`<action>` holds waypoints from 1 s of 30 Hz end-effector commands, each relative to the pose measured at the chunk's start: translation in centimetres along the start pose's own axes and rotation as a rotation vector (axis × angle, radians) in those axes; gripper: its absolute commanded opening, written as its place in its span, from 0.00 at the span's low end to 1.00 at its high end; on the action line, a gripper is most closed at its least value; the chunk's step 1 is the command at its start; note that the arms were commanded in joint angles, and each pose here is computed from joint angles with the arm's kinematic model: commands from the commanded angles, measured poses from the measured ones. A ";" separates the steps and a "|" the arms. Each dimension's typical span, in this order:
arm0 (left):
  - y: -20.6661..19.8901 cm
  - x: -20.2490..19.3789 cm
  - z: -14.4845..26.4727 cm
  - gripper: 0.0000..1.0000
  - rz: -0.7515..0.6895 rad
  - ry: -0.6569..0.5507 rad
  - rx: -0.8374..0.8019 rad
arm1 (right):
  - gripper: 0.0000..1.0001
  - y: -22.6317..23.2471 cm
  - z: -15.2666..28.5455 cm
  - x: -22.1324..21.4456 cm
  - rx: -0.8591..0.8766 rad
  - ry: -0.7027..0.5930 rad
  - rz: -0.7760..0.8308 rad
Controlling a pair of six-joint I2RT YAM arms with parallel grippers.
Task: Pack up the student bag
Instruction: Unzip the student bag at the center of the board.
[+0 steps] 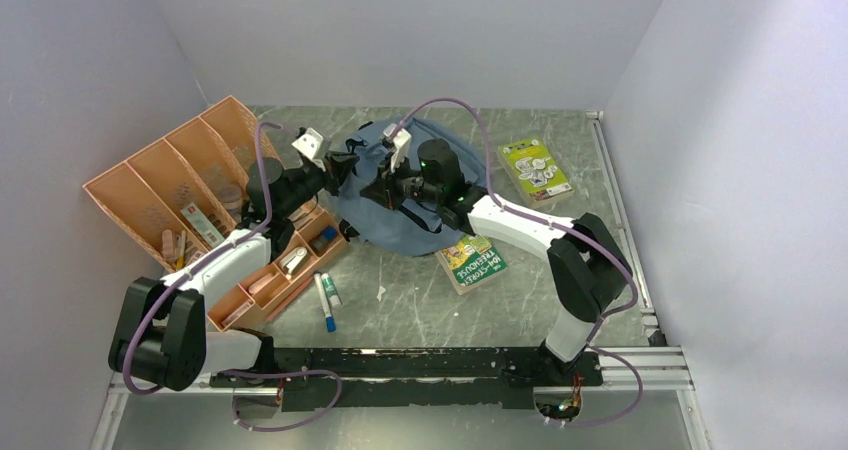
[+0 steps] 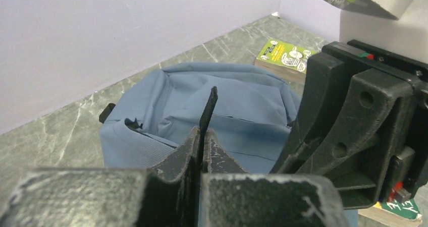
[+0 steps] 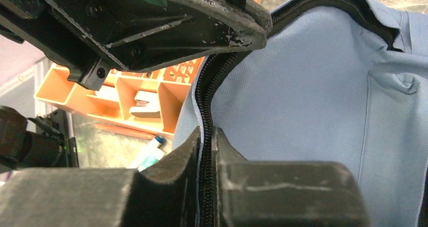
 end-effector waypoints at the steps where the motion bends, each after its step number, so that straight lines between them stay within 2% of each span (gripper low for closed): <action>1: 0.9 2.8 -1.1 0.05 0.014 -0.073 0.044 | 0.02 1.5 0.4 0.7 0.069 -0.064 0.062; 6: 2.6 2.6 -2.3 0.05 0.075 -0.020 0.167 | 0.00 2.7 1.6 -0.9 0.151 -0.039 0.097; 13: 5.5 2.0 -3.3 0.05 0.106 0.018 0.384 | 0.00 3.1 3.5 -3.1 0.162 0.000 0.170; 22: 6.8 0.7 -7.2 0.05 0.063 0.079 0.315 | 0.00 4.0 5.1 -5.4 0.210 0.068 0.326; 30: 9.3 0.0 -7.8 0.05 0.048 0.167 0.414 | 0.00 3.6 6.0 -5.5 0.130 0.037 0.360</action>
Point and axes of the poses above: each gripper's point midway between its finger pads, its own z axis back along the fingers, its own y axis along the line the jaws close on, x = y × z, the point moved 7 cm from there along z, back along the fingers, and after that the axes turned 8 degrees about -z, right-handed, at the moved point
